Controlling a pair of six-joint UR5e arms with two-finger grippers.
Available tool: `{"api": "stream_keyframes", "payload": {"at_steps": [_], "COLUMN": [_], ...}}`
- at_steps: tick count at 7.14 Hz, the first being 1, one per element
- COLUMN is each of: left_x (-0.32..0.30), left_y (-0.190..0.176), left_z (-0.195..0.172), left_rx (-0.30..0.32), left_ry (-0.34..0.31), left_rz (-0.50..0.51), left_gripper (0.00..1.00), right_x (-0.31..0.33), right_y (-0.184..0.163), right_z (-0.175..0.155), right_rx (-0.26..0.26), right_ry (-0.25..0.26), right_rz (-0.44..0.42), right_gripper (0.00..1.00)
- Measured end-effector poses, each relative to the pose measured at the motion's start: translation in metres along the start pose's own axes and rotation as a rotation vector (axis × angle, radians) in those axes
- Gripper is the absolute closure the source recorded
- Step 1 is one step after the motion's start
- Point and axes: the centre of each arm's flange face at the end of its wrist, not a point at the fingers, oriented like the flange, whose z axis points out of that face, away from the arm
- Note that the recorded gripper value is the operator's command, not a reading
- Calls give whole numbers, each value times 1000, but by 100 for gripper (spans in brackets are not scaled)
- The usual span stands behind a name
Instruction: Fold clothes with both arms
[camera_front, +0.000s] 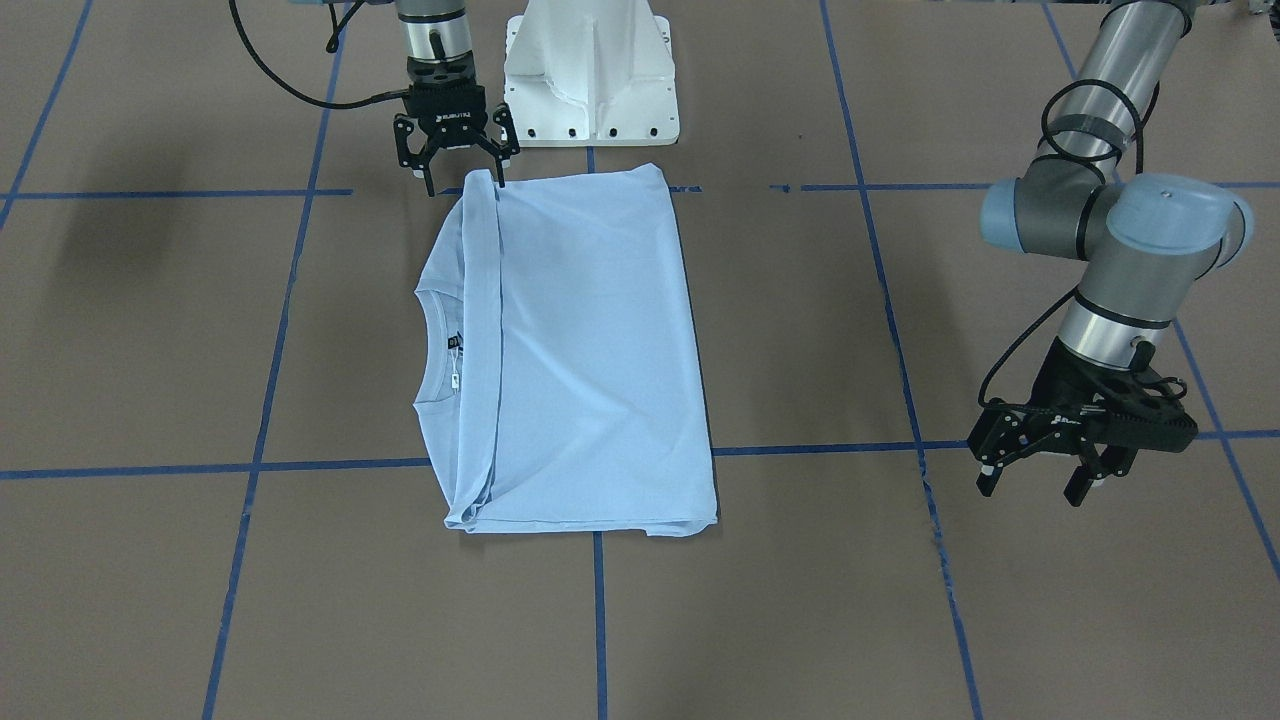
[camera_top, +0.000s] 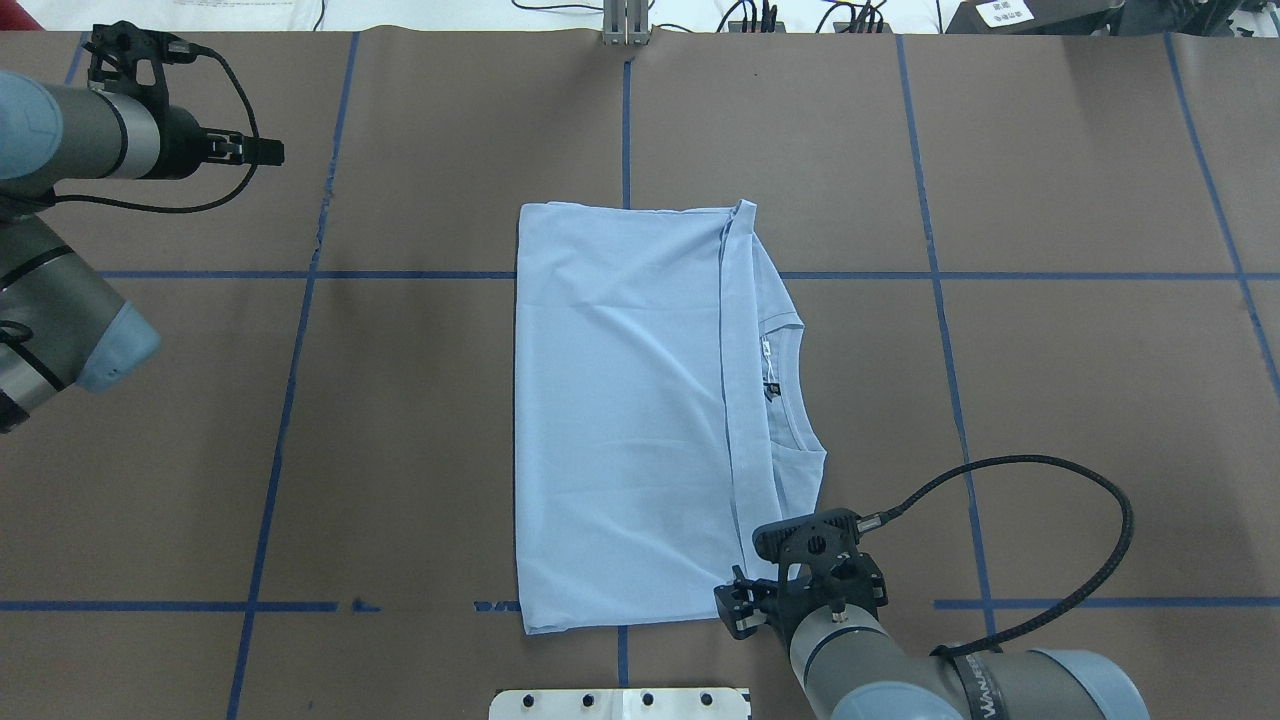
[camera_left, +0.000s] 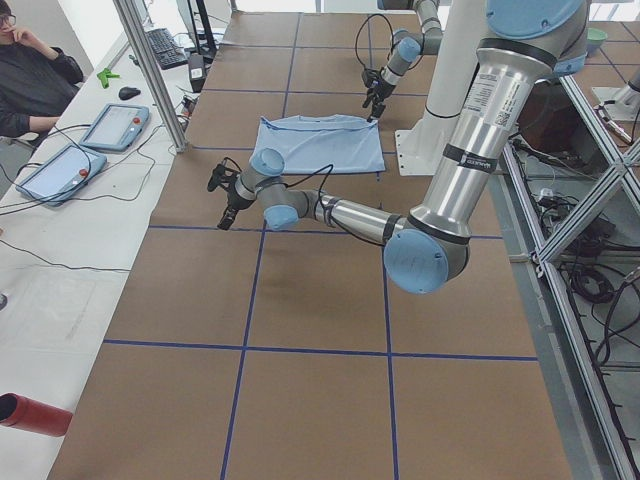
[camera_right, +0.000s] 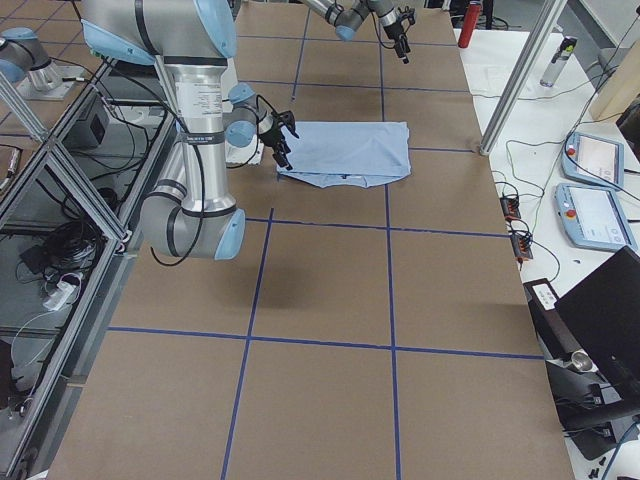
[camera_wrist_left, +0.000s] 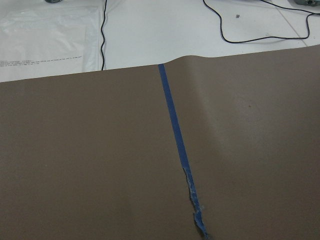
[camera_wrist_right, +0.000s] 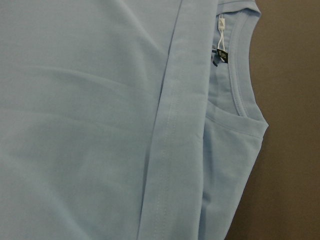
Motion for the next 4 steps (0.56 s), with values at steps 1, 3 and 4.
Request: {"api": "stream_keyframes", "payload": {"at_steps": [1,3,4], "left_x": [0,0,0], "left_y": [0,1,1], "left_z": [0,0,1], "left_rx": [-1,-1,-2], "left_ry": [0,0,0], "left_rz": [-3,-5,-4], "left_gripper": [0,0,0], "right_x": [-8,-15,-16], "right_y": [14,28,30], "right_z": [-4,-6,-4], "right_rx": [20,47,50], "right_ry": [-5,-4,0], "right_rz": [-57,-174,-220], "right_gripper": [57,61,63]}}
